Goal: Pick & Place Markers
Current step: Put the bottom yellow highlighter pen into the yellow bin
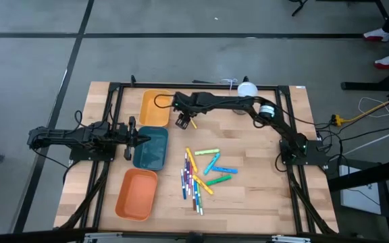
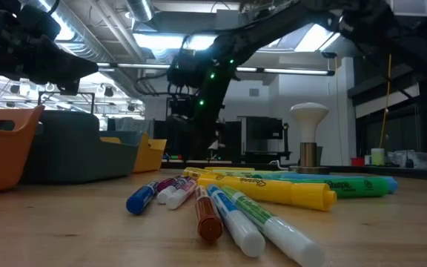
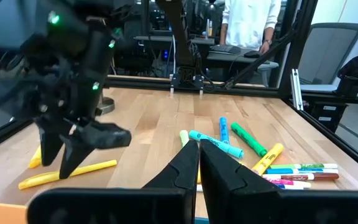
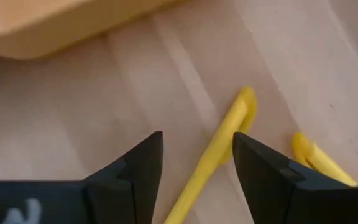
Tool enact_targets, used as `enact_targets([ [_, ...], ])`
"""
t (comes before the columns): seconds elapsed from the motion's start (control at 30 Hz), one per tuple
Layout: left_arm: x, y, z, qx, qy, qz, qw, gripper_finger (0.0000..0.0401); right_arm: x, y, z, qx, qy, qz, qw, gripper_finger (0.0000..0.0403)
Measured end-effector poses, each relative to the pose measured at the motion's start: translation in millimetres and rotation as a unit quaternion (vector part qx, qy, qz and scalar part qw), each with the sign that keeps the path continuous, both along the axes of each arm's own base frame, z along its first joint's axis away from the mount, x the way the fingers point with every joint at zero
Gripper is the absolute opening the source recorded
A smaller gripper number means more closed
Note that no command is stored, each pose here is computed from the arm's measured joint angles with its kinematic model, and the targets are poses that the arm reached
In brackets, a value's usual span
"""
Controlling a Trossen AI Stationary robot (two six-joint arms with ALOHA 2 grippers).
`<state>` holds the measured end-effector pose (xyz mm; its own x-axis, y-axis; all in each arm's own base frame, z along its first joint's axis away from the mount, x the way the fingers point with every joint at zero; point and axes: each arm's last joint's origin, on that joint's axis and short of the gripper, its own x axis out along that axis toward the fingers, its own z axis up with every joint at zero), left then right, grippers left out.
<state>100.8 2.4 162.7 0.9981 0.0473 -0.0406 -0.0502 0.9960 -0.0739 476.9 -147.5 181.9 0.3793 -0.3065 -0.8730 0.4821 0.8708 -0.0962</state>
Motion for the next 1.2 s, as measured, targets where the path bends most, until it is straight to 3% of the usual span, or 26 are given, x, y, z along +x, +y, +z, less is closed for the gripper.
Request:
enact_targets([
  [0.4, 0.0, 0.0, 0.0, 0.000, 0.000, 0.000, 1.000, 0.0012, -0.9, -15.9, -8.5, 0.010, 0.019, -0.014, 1.000, 0.0192],
  [0.73, 0.0, 0.0, 0.0, 0.000, 0.000, 0.000, 1.000, 0.0011, -3.0, -23.4, -19.3, 0.064, 0.015, -0.004, 0.998, 0.0185],
  [0.97, 0.0, 0.0, 0.0, 0.000, 0.000, 0.000, 1.000, 0.0009, -2.8, -23.5, -21.8, 0.078, 0.014, 0.002, 0.997, 0.0144],
  [1.2, 0.0, 0.0, 0.0, 0.000, 0.000, 0.000, 1.000, 0.0012, -4.1, -22.3, -22.6, 0.082, 0.023, 0.006, 0.996, 0.0063],
])
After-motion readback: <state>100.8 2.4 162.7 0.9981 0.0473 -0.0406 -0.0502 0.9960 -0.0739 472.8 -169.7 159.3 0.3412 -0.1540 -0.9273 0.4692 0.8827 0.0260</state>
